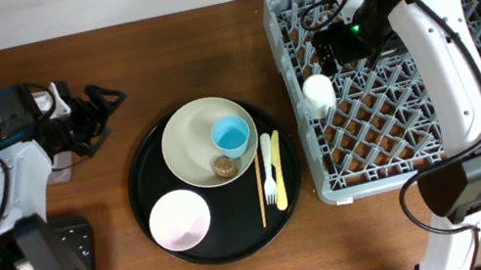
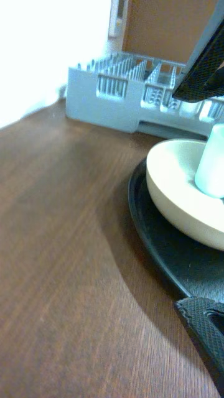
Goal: Sort waste into correct bins and load items into the dishwasher rack
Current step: 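Grasp the light-blue cup on the cream plate with the left gripper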
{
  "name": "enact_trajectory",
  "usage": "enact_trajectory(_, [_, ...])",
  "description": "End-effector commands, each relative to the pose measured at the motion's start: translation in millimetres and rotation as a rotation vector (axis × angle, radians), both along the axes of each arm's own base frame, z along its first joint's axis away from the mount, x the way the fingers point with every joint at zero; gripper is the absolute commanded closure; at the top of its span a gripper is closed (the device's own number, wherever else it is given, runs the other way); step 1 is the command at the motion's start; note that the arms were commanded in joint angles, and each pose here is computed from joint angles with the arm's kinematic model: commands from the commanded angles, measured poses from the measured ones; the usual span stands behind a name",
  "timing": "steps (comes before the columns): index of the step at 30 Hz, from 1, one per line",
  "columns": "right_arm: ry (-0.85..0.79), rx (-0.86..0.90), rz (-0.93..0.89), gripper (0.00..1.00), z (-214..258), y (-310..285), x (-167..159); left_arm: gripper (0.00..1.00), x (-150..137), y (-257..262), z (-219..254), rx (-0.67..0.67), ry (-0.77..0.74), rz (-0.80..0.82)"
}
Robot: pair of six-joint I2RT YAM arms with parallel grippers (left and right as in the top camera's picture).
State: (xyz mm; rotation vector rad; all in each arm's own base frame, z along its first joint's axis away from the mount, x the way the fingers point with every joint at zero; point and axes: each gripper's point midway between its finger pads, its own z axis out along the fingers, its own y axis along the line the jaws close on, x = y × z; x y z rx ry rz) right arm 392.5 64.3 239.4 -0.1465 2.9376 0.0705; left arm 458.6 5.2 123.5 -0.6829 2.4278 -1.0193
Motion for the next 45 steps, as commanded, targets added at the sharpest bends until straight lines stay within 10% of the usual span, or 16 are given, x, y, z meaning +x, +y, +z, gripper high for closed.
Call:
enact_trajectory(1, [-0.014,0.010,0.001,0.02,4.9,3.4,0.0,0.01,-7.0,-2.9,102.2,0.084,-0.221,0.014])
enact_trajectory(5, [0.013,0.006,0.001,0.02,3.6,2.4,-6.4,0.01,-81.4,-72.3,156.6,0.342,-0.241,-0.033])
enact_trajectory(10, [0.030,0.003,0.001,0.01,2.8,1.8,-10.5,0.01,-101.5,-128.2,153.9,0.407,-0.260,-0.161])
enact_trajectory(12, [0.032,0.014,0.003,0.02,2.8,3.6,-10.9,0.01,-93.7,-117.6,118.4,0.481,-0.146,-0.143])
enact_trajectory(15, [0.032,0.014,0.003,0.02,2.8,3.6,-10.9,0.36,-78.8,-125.5,62.0,0.488,-0.001,-0.193])
enact_trajectory(22, [0.032,0.013,0.003,0.02,2.6,3.6,-10.8,0.39,-77.0,-172.9,-36.9,0.483,0.193,-0.349])
enact_trajectory(35, [0.032,0.014,0.003,0.02,2.6,3.7,-10.8,0.63,-86.6,-184.2,-61.9,0.583,0.227,-0.390])
enact_trajectory(41, [0.032,0.014,0.003,0.02,2.6,3.7,-10.8,0.96,-76.2,-180.2,-61.4,0.574,0.205,-0.365])
enact_trajectory(45, [0.038,0.047,0.010,0.01,3.0,9.5,-11.9,1.00,-54.1,-162.0,-17.6,0.523,0.110,-0.342])
